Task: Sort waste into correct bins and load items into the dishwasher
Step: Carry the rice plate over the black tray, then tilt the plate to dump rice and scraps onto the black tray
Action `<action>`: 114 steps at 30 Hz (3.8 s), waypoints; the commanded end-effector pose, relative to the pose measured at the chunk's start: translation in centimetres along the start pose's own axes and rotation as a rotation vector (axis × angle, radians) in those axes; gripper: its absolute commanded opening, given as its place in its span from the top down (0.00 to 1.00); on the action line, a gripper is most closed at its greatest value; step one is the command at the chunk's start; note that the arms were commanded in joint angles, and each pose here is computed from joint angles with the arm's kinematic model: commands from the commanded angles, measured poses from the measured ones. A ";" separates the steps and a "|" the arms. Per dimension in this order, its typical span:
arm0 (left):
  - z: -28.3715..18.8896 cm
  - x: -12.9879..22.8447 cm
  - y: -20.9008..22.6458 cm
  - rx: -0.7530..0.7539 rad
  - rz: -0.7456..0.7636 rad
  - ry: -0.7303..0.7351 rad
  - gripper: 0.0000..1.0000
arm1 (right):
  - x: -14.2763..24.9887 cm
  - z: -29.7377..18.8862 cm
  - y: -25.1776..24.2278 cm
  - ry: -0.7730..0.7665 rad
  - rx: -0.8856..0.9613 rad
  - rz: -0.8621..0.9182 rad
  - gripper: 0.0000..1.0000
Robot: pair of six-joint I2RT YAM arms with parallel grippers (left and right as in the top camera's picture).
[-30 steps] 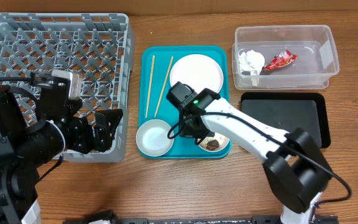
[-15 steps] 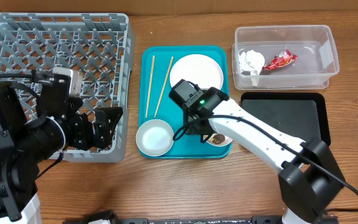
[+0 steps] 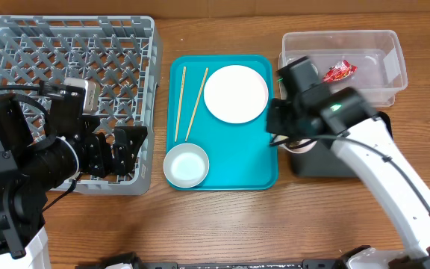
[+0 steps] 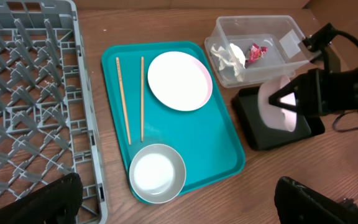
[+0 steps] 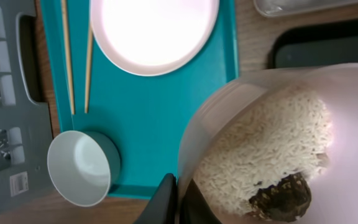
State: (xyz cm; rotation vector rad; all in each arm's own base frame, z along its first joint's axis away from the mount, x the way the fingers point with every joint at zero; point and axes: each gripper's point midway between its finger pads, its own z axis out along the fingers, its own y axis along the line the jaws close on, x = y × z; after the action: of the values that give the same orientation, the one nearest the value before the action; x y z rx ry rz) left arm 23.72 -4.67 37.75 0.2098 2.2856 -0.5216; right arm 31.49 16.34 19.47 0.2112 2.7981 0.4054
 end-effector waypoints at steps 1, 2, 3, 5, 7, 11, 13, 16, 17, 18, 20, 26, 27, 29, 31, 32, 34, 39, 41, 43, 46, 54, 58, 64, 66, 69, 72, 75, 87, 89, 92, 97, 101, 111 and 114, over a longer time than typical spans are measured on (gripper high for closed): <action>-0.3 -0.4 -0.3 0.000 0.026 -0.014 0.00 | 0.3 0.1 -0.1 0.096 -0.168 -0.069 0.96; -0.3 -0.4 -0.3 0.000 0.026 -0.014 0.00 | 0.5 0.3 -0.4 0.121 -0.213 -0.066 0.96; -0.3 -0.4 -0.2 0.000 0.025 -0.013 0.00 | 0.6 0.5 -0.9 0.140 -0.242 -0.052 0.96; -0.2 -0.5 -0.2 0.000 0.023 -0.010 0.00 | 0.5 1.1 -2.0 0.157 -0.294 -0.028 0.96; 0.0 -0.5 -0.1 0.001 0.020 -0.005 0.00 | 0.2 1.7 -3.3 0.156 -0.345 0.013 0.96; 0.0 -0.5 0.0 0.001 0.019 -0.004 0.00 | -0.5 1.9 -4.6 0.124 -0.536 0.024 0.96; 0.1 -0.5 0.0 0.002 0.019 -0.003 0.00 | -0.8 1.5 -5.2 0.100 -0.637 0.042 0.96; 0.2 -0.5 0.1 0.002 0.016 0.001 0.00 | -1.2 0.9 -6.6 0.071 -0.742 0.107 0.96; 0.3 -0.5 0.1 0.003 0.015 0.003 0.00 | -1.3 0.4 -6.9 0.056 -0.785 0.114 0.96; 0.3 -0.5 0.1 0.003 0.014 0.004 0.00 | -1.4 0.0 -7.4 0.041 -0.815 0.126 0.96; 0.3 -0.5 0.2 0.003 0.013 0.005 0.00 | -1.7 -0.2 -9.0 0.012 -0.825 0.173 0.96; 0.6 -0.5 0.4 0.004 0.008 0.013 0.00 | -1.5 -0.4 -11.9 -0.054 -0.851 0.227 0.96; 0.7 -0.6 0.4 0.005 0.006 0.016 0.00 | -1.5 -0.5 -12.0 -0.061 -0.867 0.231 0.96; 0.8 -0.6 0.5 0.005 0.004 0.018 0.00 | -1.6 -0.7 -11.9 -0.080 -0.889 0.214 0.96; 0.9 -0.6 0.5 0.006 0.002 0.021 0.00 | -1.7 -0.9 -11.8 -0.091 -0.903 0.197 0.96; 0.9 -0.6 0.6 0.006 0.001 0.022 0.00 | -1.8 -1.1 -11.6 -0.093 -0.920 0.196 0.96; 1.0 -0.6 0.7 0.007 -0.001 0.026 0.00 | -1.8 -1.7 -11.2 -0.112 -0.961 0.166 0.96; 1.4 -0.6 0.9 0.008 -0.008 0.036 0.00 | -2.0 -2.0 -11.1 -0.131 -0.978 0.140 0.96; 1.5 -0.6 1.0 0.009 -0.010 0.039 0.00 | -2.0 -2.0 -11.0 -0.126 -0.982 0.149 0.96; 1.6 -0.6 1.0 0.009 -0.012 0.043 0.00 | -2.0 -1.7 -11.2 -0.124 -0.959 0.149 0.96; 1.8 -0.6 1.2 0.010 -0.016 0.049 0.00 | -1.8 -1.5 -11.4 -0.075 -0.949 0.237 0.96; 2.0 -0.6 1.3 0.013 -0.022 0.056 0.00 | -2.4 -2.8 -10.5 -0.110 -1.043 0.193 0.96; 2.0 -0.6 1.4 0.012 -0.021 0.056 0.00 | -2.5 -1.3 -11.8 -0.072 -0.936 0.282 0.96; 2.0 -0.6 1.3 0.015 -0.022 0.055 0.00 | -2.5 -1.7 -11.4 -0.088 -0.964 0.246 0.96; 2.0 -0.6 1.3 0.014 -0.022 0.056 0.00 | -2.5 -3.3 -10.3 -0.119 -1.068 0.182 0.96; 2.0 -0.6 1.3 0.015 -0.022 0.056 0.00 | -2.6 -2.4 -10.7 -0.119 -1.015 0.178 0.96; 2.1 -0.6 1.3 0.015 -0.023 0.056 0.00 | -2.2 -2.7 -10.1 -0.106 -1.040 0.172 0.96; 2.1 -0.6 1.3 0.015 -0.023 0.056 0.00 | -2.1 -0.2 -11.9 -0.036 -0.870 0.309 0.96; 2.1 -0.6 1.4 0.016 -0.026 0.062 0.00 | -2.7 -2.2 -9.8 -0.100 -1.019 0.163 0.96; 2.1 -0.5 1.4 0.016 -0.027 0.062 0.00 | -2.5 -1.1 -10.7 -0.030 -0.951 0.302 0.96; 2.1 -0.3 1.3 0.017 -0.032 0.071 0.00 | -2.3 -3.0 -9.3 -0.098 -1.068 0.153 0.96; 2.1 -0.2 1.3 0.017 -0.035 0.076 0.00 | -2.4 -4.4 -8.5 -0.108 -1.155 0.129 0.96; 2.1 -0.2 1.3 0.017 -0.035 0.076 0.00 | -2.8 -3.9 -8.6 -0.111 -1.090 0.121 0.96; 2.1 -0.3 1.3 0.017 -0.034 0.073 0.00 | -2.2 -2.3 -6.0 -0.041 -0.524 0.008 0.96; 2.1 -0.3 1.3 0.018 -0.034 0.074 0.00 | -1.7 -1.6 -4.8 -0.041 -0.349 -0.072 0.96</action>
State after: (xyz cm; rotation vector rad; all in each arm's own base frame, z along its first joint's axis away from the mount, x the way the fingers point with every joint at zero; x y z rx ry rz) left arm 25.63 -4.24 35.63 0.1751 2.3790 -0.5696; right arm 31.01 12.33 20.72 0.0323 2.5504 1.2548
